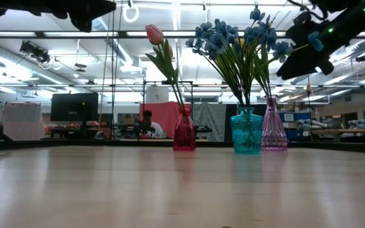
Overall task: Sort flowers into vase by color
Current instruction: Return to Home Position
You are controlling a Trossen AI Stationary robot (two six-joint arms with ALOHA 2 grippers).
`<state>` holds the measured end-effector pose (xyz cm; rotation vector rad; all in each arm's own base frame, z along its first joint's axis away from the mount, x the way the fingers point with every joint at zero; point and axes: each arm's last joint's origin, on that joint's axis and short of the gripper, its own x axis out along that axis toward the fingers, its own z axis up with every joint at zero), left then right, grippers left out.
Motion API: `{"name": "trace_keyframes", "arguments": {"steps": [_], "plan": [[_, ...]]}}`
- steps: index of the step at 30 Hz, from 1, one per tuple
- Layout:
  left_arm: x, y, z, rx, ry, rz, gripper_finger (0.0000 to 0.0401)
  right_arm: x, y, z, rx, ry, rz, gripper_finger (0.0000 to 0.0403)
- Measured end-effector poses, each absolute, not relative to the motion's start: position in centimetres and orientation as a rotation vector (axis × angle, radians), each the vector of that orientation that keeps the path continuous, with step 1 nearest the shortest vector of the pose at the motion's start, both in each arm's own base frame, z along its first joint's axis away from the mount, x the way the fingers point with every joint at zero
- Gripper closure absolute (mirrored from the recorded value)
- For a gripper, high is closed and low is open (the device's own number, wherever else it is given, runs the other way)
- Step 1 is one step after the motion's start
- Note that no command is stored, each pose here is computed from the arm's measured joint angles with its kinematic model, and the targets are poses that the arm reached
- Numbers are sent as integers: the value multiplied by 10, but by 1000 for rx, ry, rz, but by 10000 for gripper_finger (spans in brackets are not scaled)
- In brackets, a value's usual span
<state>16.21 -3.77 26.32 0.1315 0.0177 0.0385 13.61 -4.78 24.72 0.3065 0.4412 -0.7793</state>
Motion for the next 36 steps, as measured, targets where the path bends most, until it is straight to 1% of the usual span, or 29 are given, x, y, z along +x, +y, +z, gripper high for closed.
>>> {"name": "trace_keyframes", "arguments": {"steps": [3,7,9,16,20,27,30,31,33,36], "plan": [[150,-34,265,103,-12,40,213,124,-44,254,321,397,-753,253],[134,-29,253,68,-54,64,213,104,-39,262,329,326,-723,253],[126,-26,246,47,-75,68,213,95,-36,265,335,259,-708,253],[109,-21,235,4,-145,93,213,72,-30,259,337,116,-675,253],[102,-17,230,20,-169,142,213,68,-28,246,354,54,-633,253],[91,-14,219,37,-216,169,213,66,-27,217,380,-14,-612,253],[86,-11,215,34,-222,211,213,69,-28,216,380,-41,-612,253],[85,-10,214,31,-228,220,213,70,-29,218,383,-84,-613,253],[83,-10,215,40,-236,242,213,71,-29,220,359,-136,-597,253],[83,-10,215,47,-234,244,213,73,-28,220,308,-149,-566,253]]}}
